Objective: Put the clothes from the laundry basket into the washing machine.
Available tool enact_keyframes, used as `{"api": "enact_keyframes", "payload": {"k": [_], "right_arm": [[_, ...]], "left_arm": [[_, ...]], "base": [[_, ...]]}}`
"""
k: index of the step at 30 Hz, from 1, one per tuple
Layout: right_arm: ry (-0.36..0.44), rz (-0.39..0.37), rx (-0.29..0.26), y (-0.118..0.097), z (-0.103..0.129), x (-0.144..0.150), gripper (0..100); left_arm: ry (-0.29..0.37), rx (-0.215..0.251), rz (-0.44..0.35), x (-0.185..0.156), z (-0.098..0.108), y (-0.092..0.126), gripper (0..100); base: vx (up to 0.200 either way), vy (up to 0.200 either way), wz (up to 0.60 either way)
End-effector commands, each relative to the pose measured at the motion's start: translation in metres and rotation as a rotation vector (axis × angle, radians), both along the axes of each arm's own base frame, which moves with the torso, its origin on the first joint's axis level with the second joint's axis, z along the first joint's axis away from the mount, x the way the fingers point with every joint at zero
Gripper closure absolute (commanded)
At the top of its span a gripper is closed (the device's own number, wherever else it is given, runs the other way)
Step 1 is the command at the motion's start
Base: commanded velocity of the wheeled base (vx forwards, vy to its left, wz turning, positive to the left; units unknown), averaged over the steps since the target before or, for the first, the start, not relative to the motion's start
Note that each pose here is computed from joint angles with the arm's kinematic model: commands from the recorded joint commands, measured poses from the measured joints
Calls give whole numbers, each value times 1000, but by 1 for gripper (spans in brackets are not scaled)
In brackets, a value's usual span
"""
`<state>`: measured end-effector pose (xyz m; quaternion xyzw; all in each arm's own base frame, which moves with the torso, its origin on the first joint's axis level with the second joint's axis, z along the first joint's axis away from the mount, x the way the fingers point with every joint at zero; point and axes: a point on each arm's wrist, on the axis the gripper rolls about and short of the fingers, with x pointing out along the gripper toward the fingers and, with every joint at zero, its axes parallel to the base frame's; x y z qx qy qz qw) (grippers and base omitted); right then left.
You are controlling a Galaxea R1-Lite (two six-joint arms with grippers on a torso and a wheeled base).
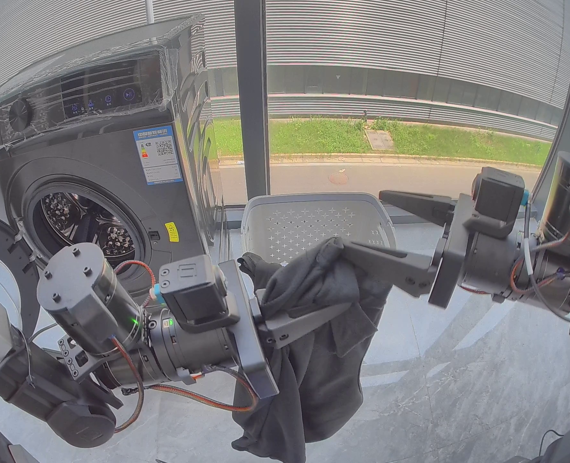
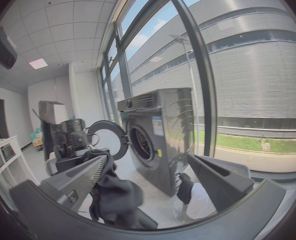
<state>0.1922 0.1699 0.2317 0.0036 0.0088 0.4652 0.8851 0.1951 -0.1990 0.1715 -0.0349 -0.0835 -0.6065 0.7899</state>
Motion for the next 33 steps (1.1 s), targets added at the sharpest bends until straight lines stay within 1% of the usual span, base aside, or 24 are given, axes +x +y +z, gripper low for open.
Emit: {"api": "enact_keyframes", "payload": {"k": [1, 3, 4, 5, 6, 7, 11, 14, 17, 19, 22, 24, 28, 32, 33], "right_arm": [[-31, -89, 32, -25, 12, 8, 0], [-12, -97, 19, -32, 5, 8, 0], [-2, -89, 10, -33, 1, 7, 0], [-2, -89, 10, -33, 1, 7, 0], [16, -74, -4, -34, -6, 6, 0], [45, -40, -31, -34, -17, 4, 0], [89, 13, -71, -35, -34, 1, 0], [142, 48, -113, -32, -52, 4, 0], [179, 98, -154, -25, -67, 11, 0], [187, 110, -169, -22, -73, 15, 0], [227, 135, -202, -15, -88, 25, 0], [235, 137, -209, -14, -91, 26, 0], [254, 159, -228, -9, -101, 33, 0], [261, 156, -233, -7, -105, 39, 0], [269, 153, -236, -5, -108, 44, 0]], "left_arm": [[-9, -9, 51, 10, 3, 11, 100], [-21, -19, 84, 17, 7, 17, 100], [-28, -25, 97, 19, 9, 19, 100], [-28, -25, 97, 19, 9, 19, 100], [-41, -37, 110, 22, 13, 22, 100], [-59, -54, 131, 26, 20, 27, 100], [-72, -90, 155, 33, 31, 33, 100], [-75, -106, 157, 34, 36, 34, 100], [-81, -110, 149, 33, 38, 34, 100], [-84, -111, 147, 33, 39, 34, 100], [-97, -119, 139, 32, 43, 34, 100], [-98, -121, 139, 31, 44, 34, 100], [-100, -144, 131, 28, 52, 36, 100], [-105, -152, 128, 26, 55, 37, 100], [-112, -157, 128, 23, 58, 39, 100]], "base": [[0, 0, 0], [0, 0, 0], [0, 0, 0], [0, 0, 0], [0, 0, 0], [0, 0, 0], [0, 0, 0], [0, 0, 0], [0, 0, 0], [0, 0, 0], [0, 0, 0], [0, 0, 0], [0, 0, 0], [0, 0, 0], [0, 0, 0]]}}
